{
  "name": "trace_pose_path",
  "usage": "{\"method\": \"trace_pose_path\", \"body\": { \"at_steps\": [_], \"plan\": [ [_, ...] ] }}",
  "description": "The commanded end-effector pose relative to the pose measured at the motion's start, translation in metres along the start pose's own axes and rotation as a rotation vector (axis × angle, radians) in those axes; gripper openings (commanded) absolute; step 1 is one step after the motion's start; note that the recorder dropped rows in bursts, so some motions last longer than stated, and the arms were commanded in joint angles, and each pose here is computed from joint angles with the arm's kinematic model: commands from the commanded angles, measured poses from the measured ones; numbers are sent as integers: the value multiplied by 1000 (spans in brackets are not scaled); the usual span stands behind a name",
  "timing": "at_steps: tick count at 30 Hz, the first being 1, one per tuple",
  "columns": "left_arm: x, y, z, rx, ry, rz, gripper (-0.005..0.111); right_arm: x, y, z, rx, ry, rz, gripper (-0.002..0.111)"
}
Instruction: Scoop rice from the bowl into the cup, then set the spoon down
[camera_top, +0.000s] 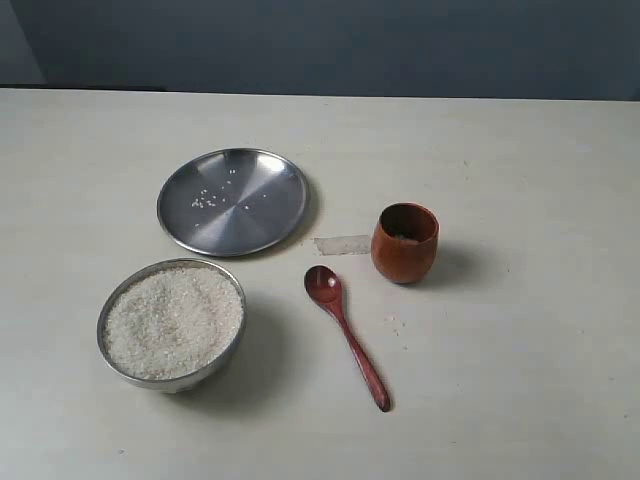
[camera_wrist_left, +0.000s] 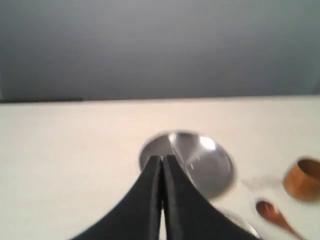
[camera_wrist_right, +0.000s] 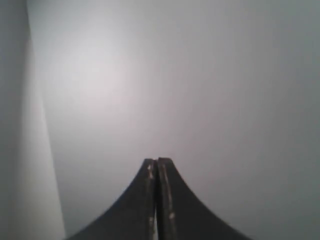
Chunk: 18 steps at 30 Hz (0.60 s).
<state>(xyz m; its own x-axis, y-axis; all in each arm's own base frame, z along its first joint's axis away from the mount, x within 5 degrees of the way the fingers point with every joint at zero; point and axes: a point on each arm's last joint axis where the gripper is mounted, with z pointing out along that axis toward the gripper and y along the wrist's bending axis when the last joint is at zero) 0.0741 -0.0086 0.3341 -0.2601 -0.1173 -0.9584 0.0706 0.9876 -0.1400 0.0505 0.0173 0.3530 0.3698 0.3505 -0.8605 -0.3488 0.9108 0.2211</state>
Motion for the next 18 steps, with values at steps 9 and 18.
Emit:
{"method": "trace_pose_path", "body": {
  "at_steps": [9, 18],
  "plan": [
    [21, -13, 56, 137, 496, -4, 0, 96, 38, 75, -496, 890, 189, 0],
    [18, -13, 58, 132, 460, -5, 0, 178, 28, 94, -468, 1238, 337, 0]
  ]
}}
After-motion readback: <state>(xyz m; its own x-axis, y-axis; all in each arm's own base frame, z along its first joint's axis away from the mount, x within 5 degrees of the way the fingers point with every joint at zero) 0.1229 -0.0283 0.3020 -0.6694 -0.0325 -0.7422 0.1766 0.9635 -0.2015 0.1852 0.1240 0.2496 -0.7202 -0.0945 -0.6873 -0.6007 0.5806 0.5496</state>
